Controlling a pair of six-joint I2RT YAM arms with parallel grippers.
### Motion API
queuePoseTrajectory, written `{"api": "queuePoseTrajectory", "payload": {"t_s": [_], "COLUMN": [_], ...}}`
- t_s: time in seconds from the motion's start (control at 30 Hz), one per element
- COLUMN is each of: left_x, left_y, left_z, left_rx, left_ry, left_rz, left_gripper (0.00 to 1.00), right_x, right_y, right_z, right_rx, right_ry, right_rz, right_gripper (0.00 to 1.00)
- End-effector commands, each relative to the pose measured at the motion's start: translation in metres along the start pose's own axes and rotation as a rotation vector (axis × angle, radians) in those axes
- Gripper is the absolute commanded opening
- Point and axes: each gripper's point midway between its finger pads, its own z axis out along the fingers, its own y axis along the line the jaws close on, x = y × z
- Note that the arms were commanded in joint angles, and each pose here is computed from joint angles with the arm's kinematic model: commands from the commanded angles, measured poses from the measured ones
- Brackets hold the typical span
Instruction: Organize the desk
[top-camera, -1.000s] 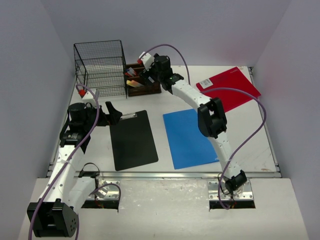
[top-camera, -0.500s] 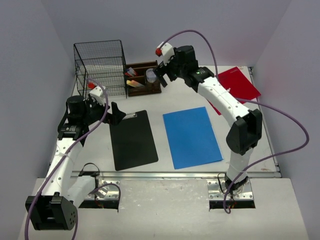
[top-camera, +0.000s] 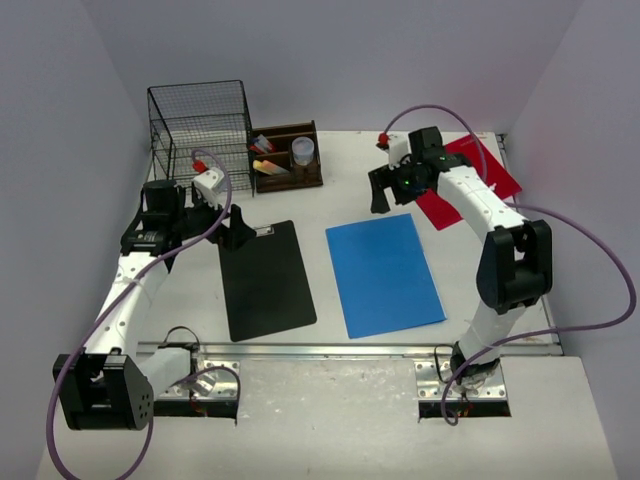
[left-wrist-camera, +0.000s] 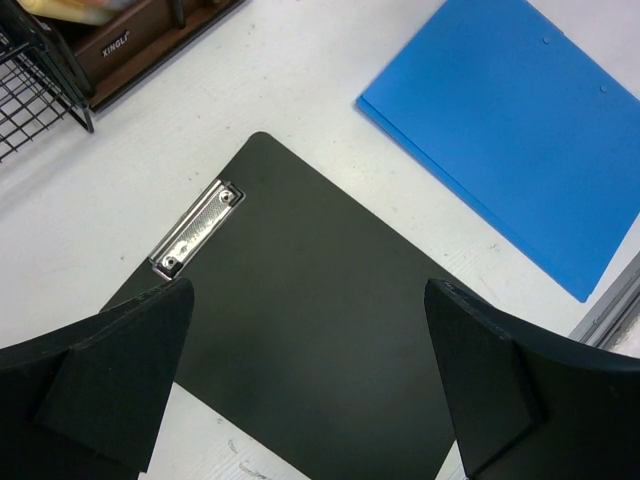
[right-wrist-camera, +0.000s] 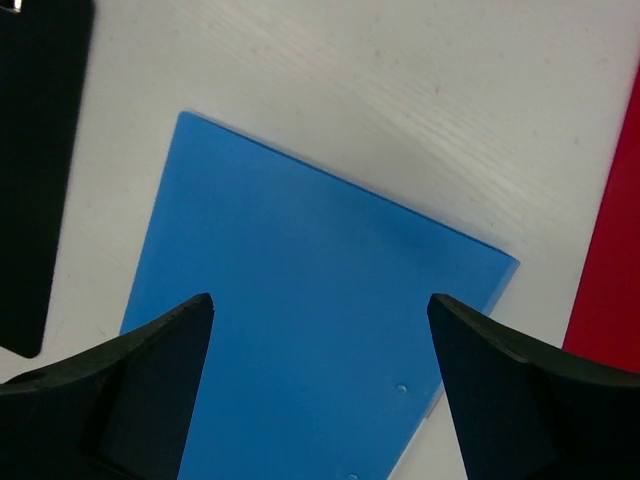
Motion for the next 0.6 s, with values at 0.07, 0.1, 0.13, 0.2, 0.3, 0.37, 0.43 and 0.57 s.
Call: {"api": "queuePoseTrajectory", "payload": {"t_s": [0.07, 0.1, 0.13, 0.2, 0.3, 0.37, 0.43, 0.57], "left_x": [-0.020, -0.019, -0.017, -0.011, 0.005, 0.015, 0.023, 0.038], "left_y": [-0.009, -0.011, -0.016, -0.031, -0.057, -0.077, -0.086, -0.095], "left_z": [0.002, 0.004, 0.008, 0.018, 0.039, 0.054, 0.066, 0.093], "left_rx": [0.040, 0.045, 0.061, 0.095, 0.139, 0.175, 0.196, 0.200], "left_ry": [-0.041, -0.036, -0.028, -0.009, 0.042, 0.077, 0.104, 0.146], "left_rz": [0.089, 0.097, 0.109, 0.137, 0.182, 0.211, 0.202, 0.146], "left_gripper": [0.98, 0.98, 0.98, 0.97, 0.96, 0.95, 0.93, 0.90], "right_x": [0.043, 0.054, 0.064, 0.084, 0.107, 0.120, 0.133, 0.160], "right_y": [-0.023, -0.023, -0.024, -0.023, -0.031, -0.035, -0.039, -0.044], "right_z": [-0.026, -0.027, -0.028, -0.032, -0.039, -0.044, -0.048, -0.051], "right_rx": [-0.037, -0.052, -0.067, -0.102, -0.130, -0.141, -0.148, -0.167], "right_ry": [0.046, 0.065, 0.080, 0.110, 0.138, 0.151, 0.166, 0.199], "right_rz": [0.186, 0.210, 0.230, 0.268, 0.327, 0.354, 0.382, 0.436], "right_gripper": [0.81, 0.78, 0.77, 0.74, 0.73, 0.72, 0.72, 0.72]}}
